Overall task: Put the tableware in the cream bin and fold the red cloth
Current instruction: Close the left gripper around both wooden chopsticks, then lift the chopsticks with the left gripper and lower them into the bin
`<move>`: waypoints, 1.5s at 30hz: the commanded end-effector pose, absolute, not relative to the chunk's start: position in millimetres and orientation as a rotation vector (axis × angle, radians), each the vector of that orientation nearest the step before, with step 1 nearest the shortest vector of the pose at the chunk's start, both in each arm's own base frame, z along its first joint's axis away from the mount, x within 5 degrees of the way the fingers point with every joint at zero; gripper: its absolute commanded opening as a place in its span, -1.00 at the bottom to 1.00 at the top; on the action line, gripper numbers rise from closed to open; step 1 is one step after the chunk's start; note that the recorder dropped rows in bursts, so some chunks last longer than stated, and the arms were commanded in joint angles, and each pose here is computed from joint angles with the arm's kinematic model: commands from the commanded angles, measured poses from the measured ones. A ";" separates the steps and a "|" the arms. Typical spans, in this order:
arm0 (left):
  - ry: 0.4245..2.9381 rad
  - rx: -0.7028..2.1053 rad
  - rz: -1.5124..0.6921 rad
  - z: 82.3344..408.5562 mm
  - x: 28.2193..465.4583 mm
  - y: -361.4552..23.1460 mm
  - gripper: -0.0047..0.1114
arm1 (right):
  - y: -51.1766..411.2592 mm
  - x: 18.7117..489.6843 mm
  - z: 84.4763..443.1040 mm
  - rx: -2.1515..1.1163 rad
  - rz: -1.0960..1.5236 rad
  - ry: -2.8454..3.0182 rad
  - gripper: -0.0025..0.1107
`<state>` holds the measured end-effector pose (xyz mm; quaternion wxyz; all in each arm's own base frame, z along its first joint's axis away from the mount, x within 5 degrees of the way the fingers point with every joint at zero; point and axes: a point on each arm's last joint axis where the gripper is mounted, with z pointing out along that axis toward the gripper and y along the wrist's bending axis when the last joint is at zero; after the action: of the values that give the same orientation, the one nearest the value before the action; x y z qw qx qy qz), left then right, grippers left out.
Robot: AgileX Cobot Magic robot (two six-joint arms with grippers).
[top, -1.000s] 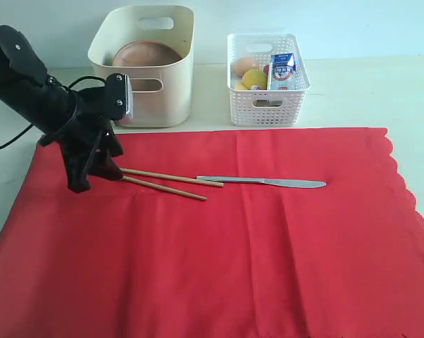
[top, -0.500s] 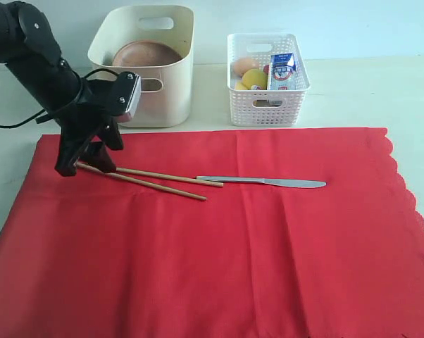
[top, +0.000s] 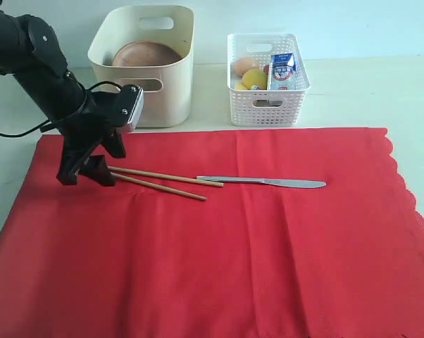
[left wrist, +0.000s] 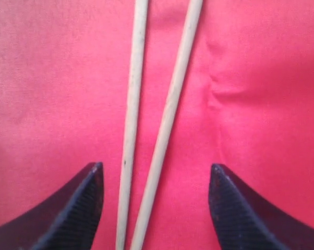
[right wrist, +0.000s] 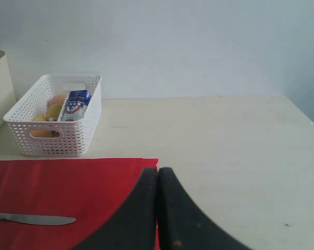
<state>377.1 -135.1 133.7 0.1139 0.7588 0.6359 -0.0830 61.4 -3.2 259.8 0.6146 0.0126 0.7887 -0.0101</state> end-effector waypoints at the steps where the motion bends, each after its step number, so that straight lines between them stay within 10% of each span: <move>1: 1.858 2.241 -0.247 127.6 377.7 -138.3 0.08 | -3.3 62.1 260.9 0.031 -0.025 1.804 -0.96; 21: 1.909 2.252 -0.190 108.5 382.2 -134.6 -0.15 | -3.3 62.1 260.9 0.031 -0.025 1.804 -0.96; 28: 2.022 2.234 -0.227 109.8 377.2 -131.5 -0.81 | -3.3 62.1 260.9 0.031 -0.025 1.804 -0.96; 45: 2.103 2.095 -0.218 174.3 364.2 -129.1 -0.81 | -3.3 62.1 260.9 0.031 -0.025 1.804 -0.96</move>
<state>367.4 -129.1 160.0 0.0734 0.7148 0.6913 -0.0755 61.4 -3.2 259.8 0.6146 0.0126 0.7887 -0.0101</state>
